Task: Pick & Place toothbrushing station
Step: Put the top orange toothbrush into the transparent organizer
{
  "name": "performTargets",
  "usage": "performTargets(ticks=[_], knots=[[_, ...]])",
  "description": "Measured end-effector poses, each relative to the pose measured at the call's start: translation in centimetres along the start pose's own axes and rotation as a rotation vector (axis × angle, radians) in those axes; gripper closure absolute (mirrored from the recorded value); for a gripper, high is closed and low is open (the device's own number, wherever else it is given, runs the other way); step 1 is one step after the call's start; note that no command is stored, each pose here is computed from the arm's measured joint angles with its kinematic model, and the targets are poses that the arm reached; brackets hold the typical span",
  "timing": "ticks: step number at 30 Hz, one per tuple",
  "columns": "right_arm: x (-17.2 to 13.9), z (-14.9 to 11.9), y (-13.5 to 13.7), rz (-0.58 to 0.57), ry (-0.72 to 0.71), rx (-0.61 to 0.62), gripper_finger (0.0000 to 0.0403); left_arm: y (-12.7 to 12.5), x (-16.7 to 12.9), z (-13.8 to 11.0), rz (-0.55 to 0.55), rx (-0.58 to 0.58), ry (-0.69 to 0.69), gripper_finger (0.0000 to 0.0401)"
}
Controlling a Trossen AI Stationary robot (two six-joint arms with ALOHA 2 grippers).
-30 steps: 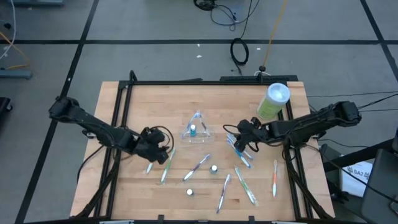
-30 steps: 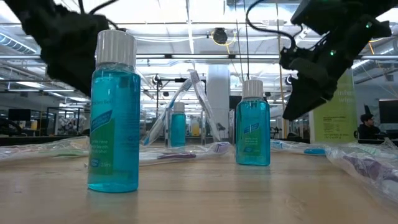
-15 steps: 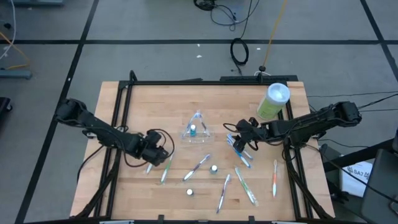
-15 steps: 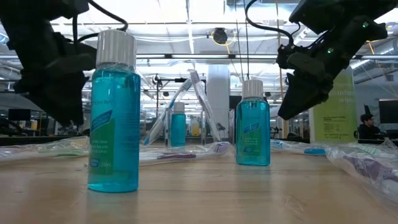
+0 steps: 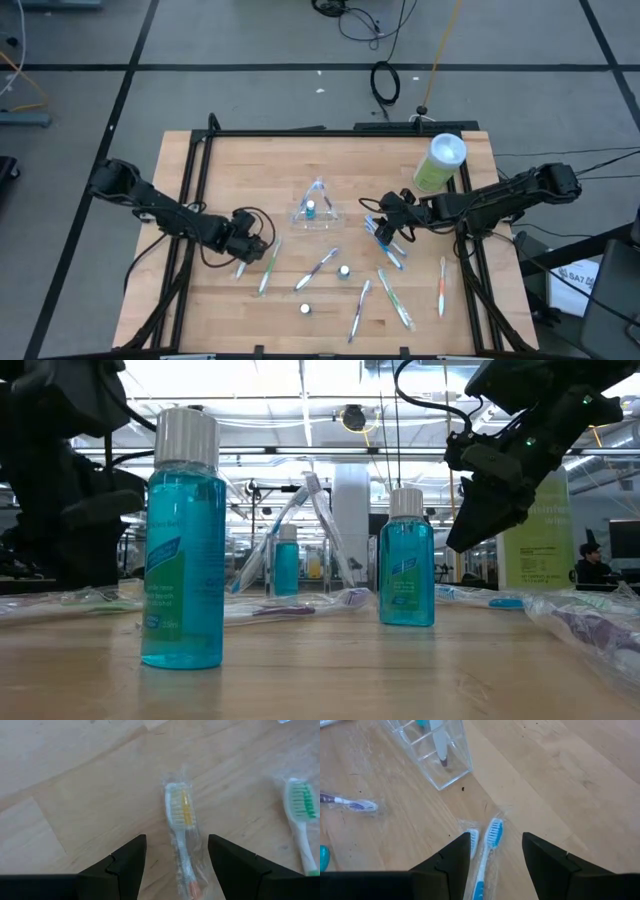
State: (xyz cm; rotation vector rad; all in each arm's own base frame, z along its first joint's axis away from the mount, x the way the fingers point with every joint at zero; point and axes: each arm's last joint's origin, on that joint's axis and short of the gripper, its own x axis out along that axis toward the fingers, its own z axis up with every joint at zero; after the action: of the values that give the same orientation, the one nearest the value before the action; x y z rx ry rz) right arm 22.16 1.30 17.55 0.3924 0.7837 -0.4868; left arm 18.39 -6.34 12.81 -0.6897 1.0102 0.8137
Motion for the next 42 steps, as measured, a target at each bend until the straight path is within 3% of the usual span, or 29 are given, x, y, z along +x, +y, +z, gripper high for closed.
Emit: performTargets(ticks=[14,24,32,36,42], knots=[[0.0,0.4,0.3,0.03,-0.046,-0.035,0.0232,0.3,0.2,0.0,0.009,0.048,0.04,0.0186],[0.0,0.7,0.5,0.048,-0.073,-0.049,0.0232,0.5,0.3,0.1,0.02,0.055,0.031,0.0293],[0.0,0.7,0.5,0.049,-0.073,-0.049,0.0232,0.0,-0.3,0.3,-0.007,0.032,0.046,0.0356],[0.0,0.7,0.5,0.051,-0.075,-0.048,0.0232,-0.2,-1.4,1.0,-0.044,0.039,-0.026,0.0387],[0.0,0.7,0.5,0.05,-0.076,-0.048,0.0232,0.1,-3.3,1.9,-0.118,0.04,-0.151,0.0379]])
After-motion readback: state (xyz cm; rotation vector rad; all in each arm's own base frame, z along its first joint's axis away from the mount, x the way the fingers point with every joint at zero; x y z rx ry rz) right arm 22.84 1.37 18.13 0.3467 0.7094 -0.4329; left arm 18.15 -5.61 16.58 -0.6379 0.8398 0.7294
